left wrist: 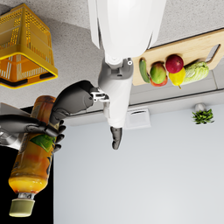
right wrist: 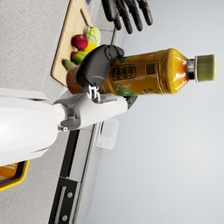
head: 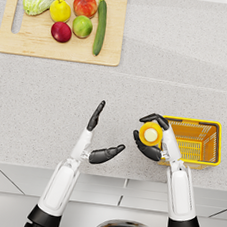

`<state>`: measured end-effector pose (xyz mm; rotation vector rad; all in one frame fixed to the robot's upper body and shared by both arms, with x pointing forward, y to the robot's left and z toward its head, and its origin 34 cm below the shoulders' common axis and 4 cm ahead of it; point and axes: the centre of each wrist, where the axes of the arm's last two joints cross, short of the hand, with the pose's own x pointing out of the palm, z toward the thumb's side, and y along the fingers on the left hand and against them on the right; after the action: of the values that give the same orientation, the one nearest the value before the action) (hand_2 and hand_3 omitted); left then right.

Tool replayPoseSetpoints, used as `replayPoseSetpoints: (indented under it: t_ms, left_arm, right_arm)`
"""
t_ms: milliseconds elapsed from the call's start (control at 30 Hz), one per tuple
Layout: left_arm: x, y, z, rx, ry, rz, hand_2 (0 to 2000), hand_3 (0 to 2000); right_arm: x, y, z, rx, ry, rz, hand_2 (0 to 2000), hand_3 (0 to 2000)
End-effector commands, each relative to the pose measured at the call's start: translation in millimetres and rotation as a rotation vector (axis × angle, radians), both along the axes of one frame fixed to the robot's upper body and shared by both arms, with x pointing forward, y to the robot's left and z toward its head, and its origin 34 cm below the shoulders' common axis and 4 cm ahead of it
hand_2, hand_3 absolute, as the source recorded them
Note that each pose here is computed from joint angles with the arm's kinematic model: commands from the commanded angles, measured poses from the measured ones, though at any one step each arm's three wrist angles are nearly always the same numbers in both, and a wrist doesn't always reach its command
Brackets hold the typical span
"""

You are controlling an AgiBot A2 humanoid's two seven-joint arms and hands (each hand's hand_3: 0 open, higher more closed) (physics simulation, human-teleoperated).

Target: Pick up the lemon tea and place it into the yellow basket

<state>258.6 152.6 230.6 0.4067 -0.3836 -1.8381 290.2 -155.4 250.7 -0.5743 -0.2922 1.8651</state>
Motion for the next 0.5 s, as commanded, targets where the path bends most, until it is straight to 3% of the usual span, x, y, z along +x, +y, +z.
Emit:
replayPoseSetpoints:
  t_ms: [33, 200, 333, 433, 467, 500]
  left_arm:
    - [-4.7, 51, 23, -0.072, -0.092, 0.191, 0, 0]
    - [3.5, 67, 14, -0.092, -0.048, 0.26, 0, 0]
    - [7.4, 69, 10, -0.097, -0.028, 0.271, 0, 0]
    - [8.3, 69, 8, -0.1, -0.019, 0.272, 0, 0]
    - [10.3, 69, 8, -0.101, -0.017, 0.273, 0, 0]
    - [11.3, 69, 9, -0.103, -0.019, 0.273, 0, 0]
  right_arm:
    - [-2.3, -59, 21, 0.094, -0.075, -0.194, 2000, 2000]
    - [4.6, -85, -1, 0.118, 0.034, -0.272, 2000, 2000]
    - [20.2, -86, -37, 0.102, 0.392, -0.343, 2000, 2000]
    - [27.5, -83, -52, 0.085, 0.525, -0.354, 2000, 2000]
    - [27.4, -82, -54, 0.081, 0.543, -0.355, 639, 1673]
    - [25.3, -81, -55, 0.103, 0.549, -0.393, 0, 1347]
